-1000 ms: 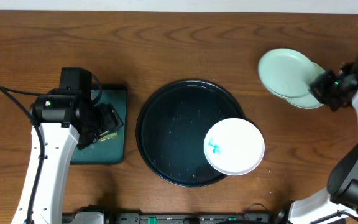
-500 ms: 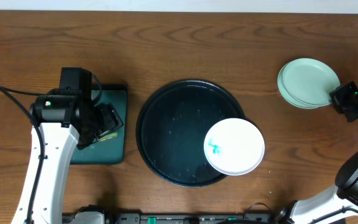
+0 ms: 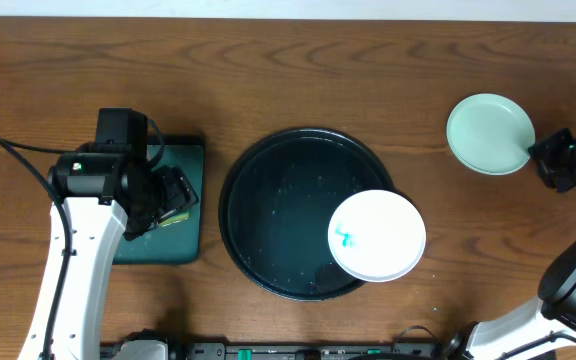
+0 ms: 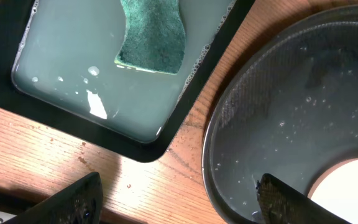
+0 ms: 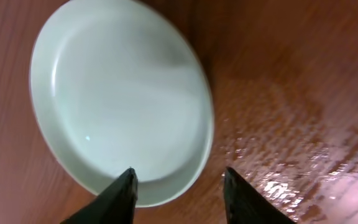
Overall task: Clean dirty plates on tray and stack at the side
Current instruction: 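Carry the plate right and stack it on the first pale green plate, then move the right gripper to the rim of the white plate and grip it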
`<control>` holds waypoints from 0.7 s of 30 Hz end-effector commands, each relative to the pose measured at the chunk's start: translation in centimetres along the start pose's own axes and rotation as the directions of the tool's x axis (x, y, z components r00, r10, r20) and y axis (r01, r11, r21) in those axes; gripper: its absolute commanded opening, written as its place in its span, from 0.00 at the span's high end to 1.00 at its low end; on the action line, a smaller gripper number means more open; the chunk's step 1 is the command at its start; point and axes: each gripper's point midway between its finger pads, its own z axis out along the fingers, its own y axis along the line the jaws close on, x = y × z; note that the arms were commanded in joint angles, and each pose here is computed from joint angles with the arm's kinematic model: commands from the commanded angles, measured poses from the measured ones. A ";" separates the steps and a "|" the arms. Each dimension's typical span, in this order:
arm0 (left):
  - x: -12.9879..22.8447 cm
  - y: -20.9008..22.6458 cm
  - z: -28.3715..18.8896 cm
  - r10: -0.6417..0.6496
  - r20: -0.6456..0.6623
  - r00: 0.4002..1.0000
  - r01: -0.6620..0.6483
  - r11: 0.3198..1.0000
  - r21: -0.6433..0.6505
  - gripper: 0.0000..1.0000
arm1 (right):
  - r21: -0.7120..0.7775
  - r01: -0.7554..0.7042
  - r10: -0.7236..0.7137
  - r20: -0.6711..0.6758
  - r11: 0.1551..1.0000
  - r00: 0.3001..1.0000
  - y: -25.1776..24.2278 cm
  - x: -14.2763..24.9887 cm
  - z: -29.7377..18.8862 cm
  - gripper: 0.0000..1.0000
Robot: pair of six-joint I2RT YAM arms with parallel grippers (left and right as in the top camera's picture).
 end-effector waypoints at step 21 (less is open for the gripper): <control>0.1 0.1 0.0 0.019 -0.001 1.000 -0.019 1.000 -0.006 0.20 | -0.065 0.497 -0.487 -0.345 0.865 0.803 8.7 17.5 1.3 0.72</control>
